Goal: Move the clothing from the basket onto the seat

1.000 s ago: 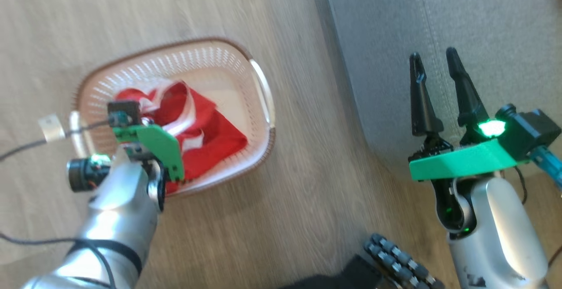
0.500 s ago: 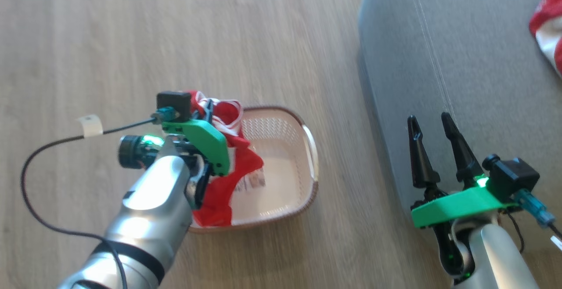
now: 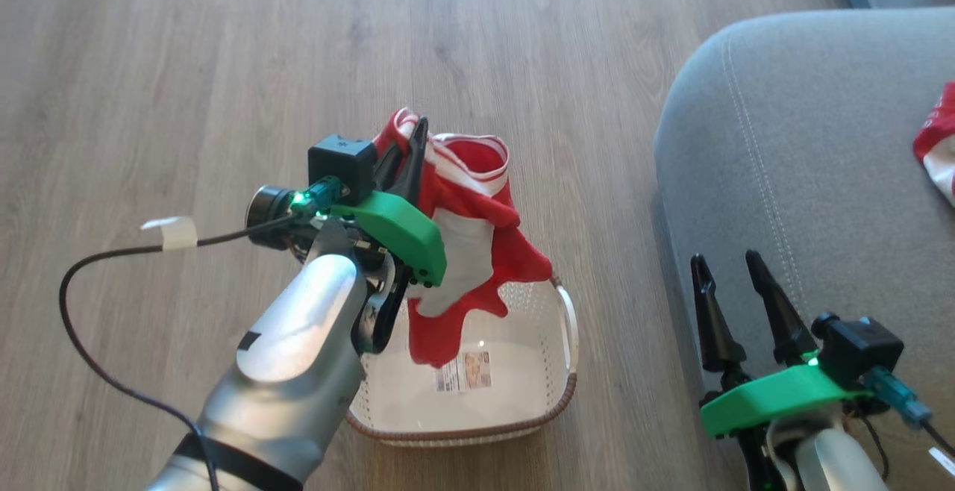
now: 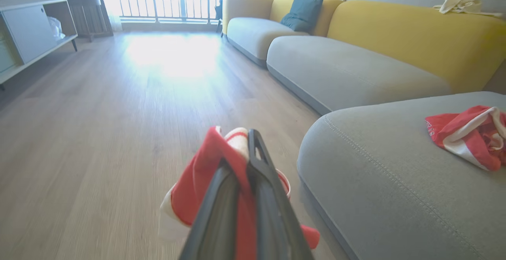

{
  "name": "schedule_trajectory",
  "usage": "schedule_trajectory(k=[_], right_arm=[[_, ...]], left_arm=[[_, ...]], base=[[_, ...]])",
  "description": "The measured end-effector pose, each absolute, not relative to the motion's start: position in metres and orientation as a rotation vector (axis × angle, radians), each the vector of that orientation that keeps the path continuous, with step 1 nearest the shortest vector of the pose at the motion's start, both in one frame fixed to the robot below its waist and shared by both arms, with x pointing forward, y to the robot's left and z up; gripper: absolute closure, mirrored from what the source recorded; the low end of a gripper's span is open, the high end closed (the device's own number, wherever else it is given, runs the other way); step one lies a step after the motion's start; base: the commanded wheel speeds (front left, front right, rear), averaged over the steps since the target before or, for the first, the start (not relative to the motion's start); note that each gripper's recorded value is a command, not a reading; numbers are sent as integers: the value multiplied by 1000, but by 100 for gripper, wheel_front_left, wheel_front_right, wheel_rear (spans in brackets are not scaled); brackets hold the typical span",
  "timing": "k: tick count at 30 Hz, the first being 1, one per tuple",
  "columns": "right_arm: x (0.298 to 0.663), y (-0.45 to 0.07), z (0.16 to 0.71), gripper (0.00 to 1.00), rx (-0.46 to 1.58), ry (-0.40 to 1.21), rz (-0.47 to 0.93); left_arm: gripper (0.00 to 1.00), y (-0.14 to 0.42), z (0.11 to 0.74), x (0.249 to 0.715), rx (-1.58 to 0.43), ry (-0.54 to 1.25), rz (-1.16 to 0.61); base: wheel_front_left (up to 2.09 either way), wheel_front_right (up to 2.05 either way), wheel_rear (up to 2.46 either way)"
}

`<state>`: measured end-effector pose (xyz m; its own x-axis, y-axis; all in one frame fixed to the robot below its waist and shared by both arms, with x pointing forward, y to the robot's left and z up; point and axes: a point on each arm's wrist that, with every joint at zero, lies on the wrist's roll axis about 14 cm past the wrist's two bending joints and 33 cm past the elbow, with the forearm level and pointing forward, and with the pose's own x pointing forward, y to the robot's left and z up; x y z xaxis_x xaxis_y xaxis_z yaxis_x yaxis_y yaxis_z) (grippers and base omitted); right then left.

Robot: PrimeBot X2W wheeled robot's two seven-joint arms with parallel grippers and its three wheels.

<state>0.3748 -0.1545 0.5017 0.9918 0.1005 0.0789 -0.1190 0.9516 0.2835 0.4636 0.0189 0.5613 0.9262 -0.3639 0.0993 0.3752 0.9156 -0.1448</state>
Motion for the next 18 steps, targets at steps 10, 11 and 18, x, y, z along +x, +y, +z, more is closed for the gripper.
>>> schedule_trajectory(k=[10,11,18], right_arm=[[365,-151,509,0,296,-85,124],[365,-151,511,0,301,-89,124],[365,-147,515,0,303,-102,137]], left_arm=[[100,16,652,442,-192,-340,-422],[100,15,660,438,-194,-366,-433],[100,22,716,418,-224,-548,-448]], base=[[0,0,0],[0,0,0],[0,0,0]])
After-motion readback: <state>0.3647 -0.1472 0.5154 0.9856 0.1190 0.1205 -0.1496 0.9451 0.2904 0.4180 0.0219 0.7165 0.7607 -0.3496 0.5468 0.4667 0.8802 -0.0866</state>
